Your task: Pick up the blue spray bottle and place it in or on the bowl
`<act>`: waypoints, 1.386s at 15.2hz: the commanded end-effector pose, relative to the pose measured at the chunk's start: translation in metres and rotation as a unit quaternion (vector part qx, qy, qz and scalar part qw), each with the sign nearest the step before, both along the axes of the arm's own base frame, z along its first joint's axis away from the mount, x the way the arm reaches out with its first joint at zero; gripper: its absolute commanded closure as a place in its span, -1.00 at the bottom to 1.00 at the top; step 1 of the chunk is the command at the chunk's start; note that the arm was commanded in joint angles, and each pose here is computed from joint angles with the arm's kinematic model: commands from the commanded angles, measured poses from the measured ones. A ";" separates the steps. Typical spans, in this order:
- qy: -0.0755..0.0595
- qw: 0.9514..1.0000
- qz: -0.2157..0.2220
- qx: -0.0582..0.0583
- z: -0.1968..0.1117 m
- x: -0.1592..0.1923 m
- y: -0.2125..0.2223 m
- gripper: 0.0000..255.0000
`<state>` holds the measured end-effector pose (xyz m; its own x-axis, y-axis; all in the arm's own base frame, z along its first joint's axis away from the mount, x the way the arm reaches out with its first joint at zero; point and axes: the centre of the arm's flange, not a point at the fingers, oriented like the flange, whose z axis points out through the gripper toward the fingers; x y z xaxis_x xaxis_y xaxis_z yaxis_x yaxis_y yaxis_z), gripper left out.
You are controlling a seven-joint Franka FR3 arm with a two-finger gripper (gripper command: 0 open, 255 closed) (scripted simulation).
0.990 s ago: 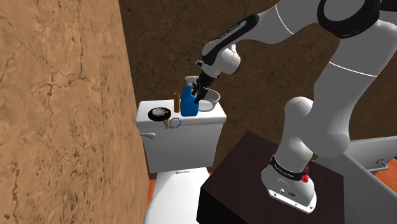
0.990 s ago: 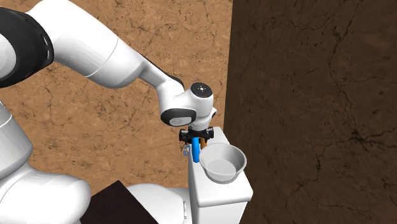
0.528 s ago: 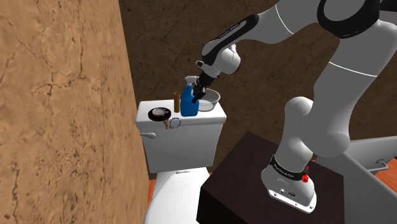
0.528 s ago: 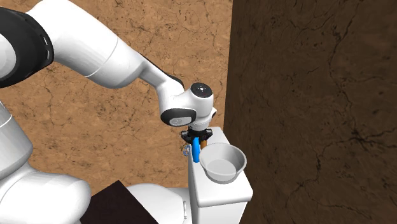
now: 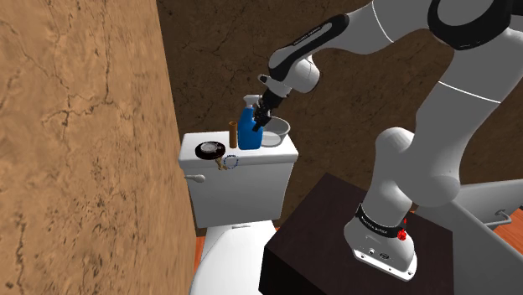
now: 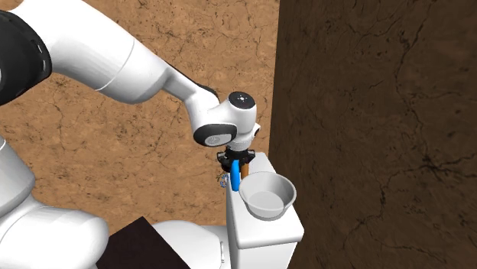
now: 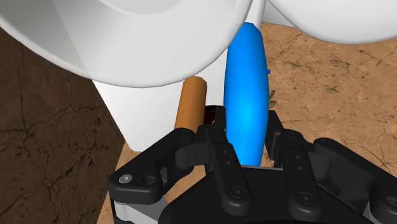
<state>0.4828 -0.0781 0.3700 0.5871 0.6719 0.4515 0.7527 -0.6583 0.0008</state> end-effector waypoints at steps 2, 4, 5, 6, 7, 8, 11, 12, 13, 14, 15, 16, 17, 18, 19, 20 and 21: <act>0.000 1.000 0.000 0.000 0.016 0.000 -0.001 1.00; 0.000 1.000 0.000 0.000 0.026 0.000 -0.001 1.00; 0.000 1.000 0.000 0.000 0.032 0.000 -0.001 1.00; 0.000 1.000 0.000 0.000 0.037 0.000 -0.001 1.00; 0.000 1.000 0.000 0.000 0.042 0.000 -0.001 1.00; 0.000 1.000 0.000 0.000 0.047 0.000 -0.001 1.00; 0.000 1.000 0.000 0.000 0.063 0.000 -0.001 1.00; 0.000 1.000 0.000 0.000 0.069 0.000 -0.001 1.00; 0.000 1.000 0.000 0.000 0.074 0.000 -0.001 1.00; 0.000 1.000 0.000 0.000 0.079 0.000 -0.001 1.00; 0.000 1.000 0.000 0.000 0.084 0.000 -0.001 1.00; 0.000 1.000 0.000 0.000 0.090 0.000 -0.001 1.00; 0.000 1.000 0.000 0.000 0.095 0.000 -0.001 1.00; 0.000 1.000 0.000 0.000 0.100 0.000 -0.001 1.00; 0.000 1.000 0.000 0.000 0.106 0.000 -0.001 1.00; 0.000 1.000 0.000 0.000 0.111 0.000 -0.001 1.00; 0.000 1.000 0.000 0.000 0.116 0.000 -0.001 1.00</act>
<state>0.4827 -0.0791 0.4803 0.5872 0.6721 0.4511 0.7527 -0.6584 0.0010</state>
